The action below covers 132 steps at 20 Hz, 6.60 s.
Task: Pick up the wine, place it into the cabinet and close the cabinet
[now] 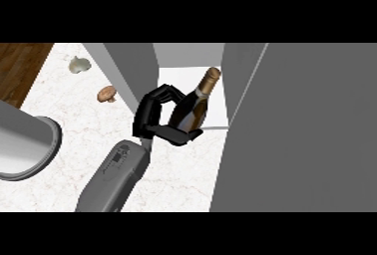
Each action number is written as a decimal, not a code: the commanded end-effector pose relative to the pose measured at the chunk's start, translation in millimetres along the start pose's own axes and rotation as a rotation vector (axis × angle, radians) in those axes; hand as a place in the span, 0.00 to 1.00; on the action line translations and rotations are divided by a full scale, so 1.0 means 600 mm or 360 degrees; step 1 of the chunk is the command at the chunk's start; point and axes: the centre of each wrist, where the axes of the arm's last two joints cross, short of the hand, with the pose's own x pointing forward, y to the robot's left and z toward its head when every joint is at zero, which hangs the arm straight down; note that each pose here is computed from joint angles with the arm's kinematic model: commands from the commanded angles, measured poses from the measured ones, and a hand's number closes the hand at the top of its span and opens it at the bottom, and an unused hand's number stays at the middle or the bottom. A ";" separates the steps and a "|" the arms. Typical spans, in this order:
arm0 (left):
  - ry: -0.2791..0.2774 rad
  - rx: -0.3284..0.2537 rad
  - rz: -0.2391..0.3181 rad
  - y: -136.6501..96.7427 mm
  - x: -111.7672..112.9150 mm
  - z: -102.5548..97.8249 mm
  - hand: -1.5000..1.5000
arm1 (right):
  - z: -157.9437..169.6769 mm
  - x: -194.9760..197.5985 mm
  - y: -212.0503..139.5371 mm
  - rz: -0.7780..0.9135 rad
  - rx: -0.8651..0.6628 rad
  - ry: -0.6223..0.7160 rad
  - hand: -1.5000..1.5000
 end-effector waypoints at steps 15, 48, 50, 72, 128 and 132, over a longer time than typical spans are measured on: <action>0.0145 0.0077 -0.0204 -0.031 -0.006 -0.093 1.00 | 0.045 0.059 -0.004 -0.0207 0.0060 -0.0074 0.00; 0.0125 0.0509 -0.0515 0.050 0.024 -0.158 0.00 | 0.047 0.023 0.000 -0.0221 0.0209 -0.0098 0.00; 0.0142 0.0509 -0.0558 0.065 0.027 -0.160 0.00 | 0.041 0.023 -0.007 -0.0203 0.0154 -0.0096 0.00; -0.0106 0.0075 0.0159 -0.015 0.083 -0.199 0.00 | 0.049 0.046 -0.013 -0.0198 0.0117 -0.0096 0.00; -0.0058 -0.0050 0.0633 0.108 0.022 0.199 0.00 | 0.071 0.058 -0.027 -0.0126 0.0393 0.0026 0.00; -0.0116 0.0029 0.0582 0.161 0.022 0.200 0.00 | 0.076 0.048 -0.022 -0.0121 0.0719 0.0128 1.00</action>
